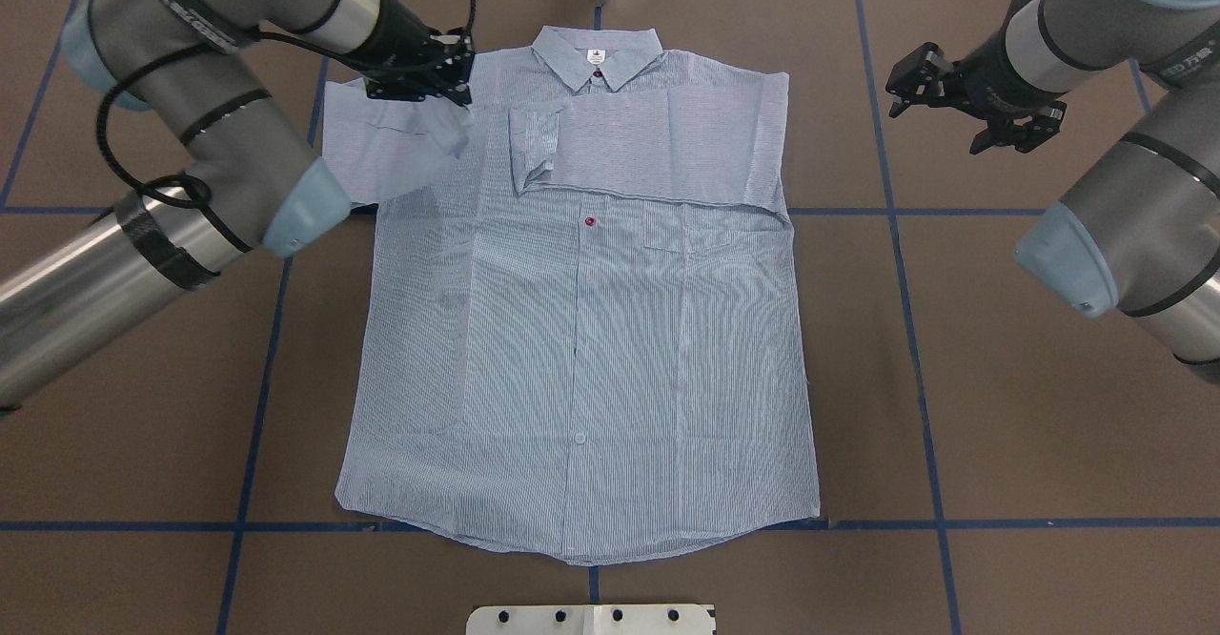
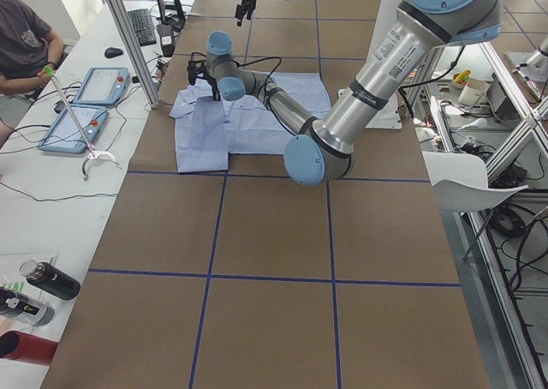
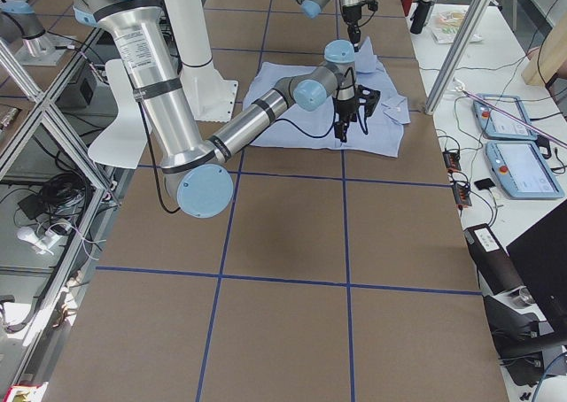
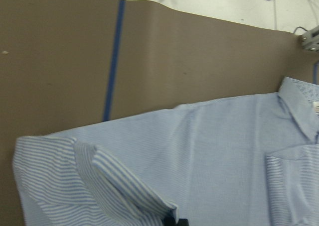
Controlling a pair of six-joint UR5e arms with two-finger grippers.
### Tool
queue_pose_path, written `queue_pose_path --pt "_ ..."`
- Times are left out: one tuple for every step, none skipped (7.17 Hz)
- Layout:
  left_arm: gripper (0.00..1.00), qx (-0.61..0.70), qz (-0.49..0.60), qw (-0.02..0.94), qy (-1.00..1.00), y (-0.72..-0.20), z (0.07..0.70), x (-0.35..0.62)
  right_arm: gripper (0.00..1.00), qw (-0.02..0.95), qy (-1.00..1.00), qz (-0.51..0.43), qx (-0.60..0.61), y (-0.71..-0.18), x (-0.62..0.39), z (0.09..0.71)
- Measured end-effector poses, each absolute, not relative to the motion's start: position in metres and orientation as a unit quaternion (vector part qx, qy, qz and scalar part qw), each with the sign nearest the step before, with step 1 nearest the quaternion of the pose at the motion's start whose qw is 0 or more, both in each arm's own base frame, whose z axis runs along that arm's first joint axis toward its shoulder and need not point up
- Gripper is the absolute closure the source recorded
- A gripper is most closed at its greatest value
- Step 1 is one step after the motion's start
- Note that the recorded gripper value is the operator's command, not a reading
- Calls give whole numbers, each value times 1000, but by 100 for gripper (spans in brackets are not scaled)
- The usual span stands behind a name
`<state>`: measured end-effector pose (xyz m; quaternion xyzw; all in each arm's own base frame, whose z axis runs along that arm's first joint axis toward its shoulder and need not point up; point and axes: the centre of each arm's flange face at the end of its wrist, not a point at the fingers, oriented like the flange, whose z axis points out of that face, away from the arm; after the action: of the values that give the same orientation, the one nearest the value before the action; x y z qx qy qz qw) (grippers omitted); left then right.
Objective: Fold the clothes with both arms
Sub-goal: 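Carry the held sleeve across the shirt toward the collar with the left gripper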
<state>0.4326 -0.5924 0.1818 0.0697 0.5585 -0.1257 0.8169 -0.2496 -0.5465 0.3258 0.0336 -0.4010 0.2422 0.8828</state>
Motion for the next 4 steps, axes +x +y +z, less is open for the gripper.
queue_pose_path --pt "100 61 -133 809 569 -567 152 475 0 884 -398 243 34 -544 -243 332" --pt "100 51 -138 806 573 -555 133 506 0 884 -397 244 34 -542 -241 335" --pt "100 45 -147 802 577 -550 114 537 0 884 -397 244 35 -541 -240 335" --pt "100 46 -158 797 581 -545 104 562 0 884 -397 244 35 -540 -239 334"
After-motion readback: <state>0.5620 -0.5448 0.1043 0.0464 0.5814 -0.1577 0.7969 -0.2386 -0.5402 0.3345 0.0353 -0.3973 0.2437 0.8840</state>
